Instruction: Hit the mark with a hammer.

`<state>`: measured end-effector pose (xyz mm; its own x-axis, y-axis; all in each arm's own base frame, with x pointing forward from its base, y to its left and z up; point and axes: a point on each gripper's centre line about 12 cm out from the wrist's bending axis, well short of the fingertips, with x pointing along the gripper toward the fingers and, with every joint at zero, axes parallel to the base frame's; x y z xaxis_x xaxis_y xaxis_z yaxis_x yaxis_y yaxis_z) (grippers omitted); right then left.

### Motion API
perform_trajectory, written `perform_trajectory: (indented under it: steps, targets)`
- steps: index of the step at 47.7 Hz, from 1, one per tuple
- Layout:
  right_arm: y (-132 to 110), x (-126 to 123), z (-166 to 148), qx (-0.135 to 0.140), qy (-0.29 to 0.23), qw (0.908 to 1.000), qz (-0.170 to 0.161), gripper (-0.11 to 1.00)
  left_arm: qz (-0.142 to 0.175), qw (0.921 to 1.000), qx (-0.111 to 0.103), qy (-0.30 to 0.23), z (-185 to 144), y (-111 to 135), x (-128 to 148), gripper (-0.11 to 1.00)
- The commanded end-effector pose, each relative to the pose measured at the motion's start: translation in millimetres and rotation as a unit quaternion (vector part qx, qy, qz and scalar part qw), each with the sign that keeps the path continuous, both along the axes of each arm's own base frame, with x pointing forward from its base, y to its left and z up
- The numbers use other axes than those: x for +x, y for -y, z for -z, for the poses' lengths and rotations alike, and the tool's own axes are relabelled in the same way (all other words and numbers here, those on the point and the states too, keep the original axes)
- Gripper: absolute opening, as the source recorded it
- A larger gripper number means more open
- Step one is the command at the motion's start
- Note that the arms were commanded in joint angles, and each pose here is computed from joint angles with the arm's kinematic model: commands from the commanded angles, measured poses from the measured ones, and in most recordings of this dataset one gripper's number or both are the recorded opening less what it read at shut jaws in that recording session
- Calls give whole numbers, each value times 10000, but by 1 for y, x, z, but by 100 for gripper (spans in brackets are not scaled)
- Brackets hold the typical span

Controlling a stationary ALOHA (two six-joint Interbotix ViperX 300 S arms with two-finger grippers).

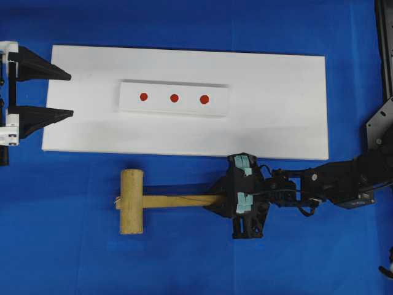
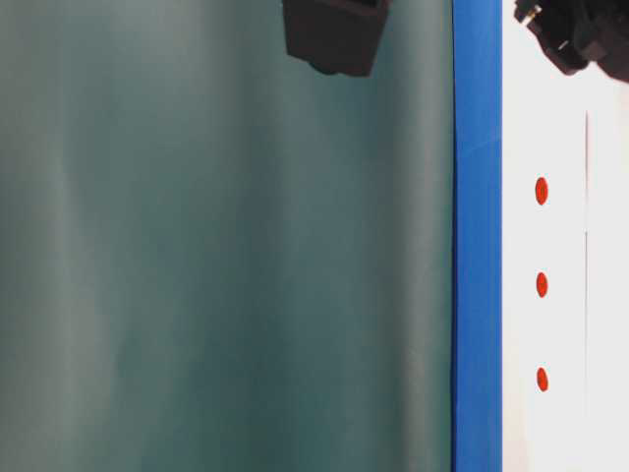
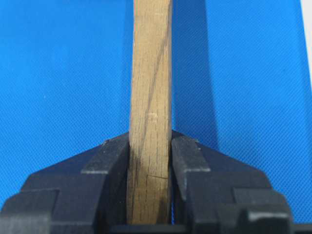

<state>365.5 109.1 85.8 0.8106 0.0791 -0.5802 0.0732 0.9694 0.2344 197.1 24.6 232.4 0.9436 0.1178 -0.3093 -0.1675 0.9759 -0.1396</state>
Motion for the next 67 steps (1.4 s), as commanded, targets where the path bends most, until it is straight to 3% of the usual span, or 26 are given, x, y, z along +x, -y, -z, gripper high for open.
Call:
perform_trajectory:
  steps: [1,7,9,13,20,23,31,48,58,67]
  targets:
    - [-5,4,-8,47,74,9999,-62,8,-13,10000,16,68,-4,-1,2,85]
    - [-4,4,-7,58,30,10000,-63,8,-16,10000,10,76,-4,-1,2,85]
    - [-4,4,-7,64,29,10000,-59,13,-26,10000,4,85,-5,-1,2,85]
    - [-4,4,-8,73,36,10000,-54,32,-18,10000,2,69,-4,-1,2,85]
    - [-5,6,-11,89,71,9999,-57,79,-26,10000,2,69,-4,-1,2,85]
    - [-5,5,-16,99,110,9999,-73,90,-18,10000,2,77,-4,-1,2,85]
    - [-3,3,-39,123,252,9995,-162,82,-28,10000,-4,86,-5,-1,2,85]
    - [17,-5,-115,-18,723,9962,-477,82,-15,9998,26,205,-10,0,-3,85]
    - [36,-8,-129,-102,831,9959,-342,82,-27,9999,7,169,-10,0,-4,85]
    - [77,-9,-133,-367,820,9960,28,82,-17,9999,12,153,-9,0,-4,85]
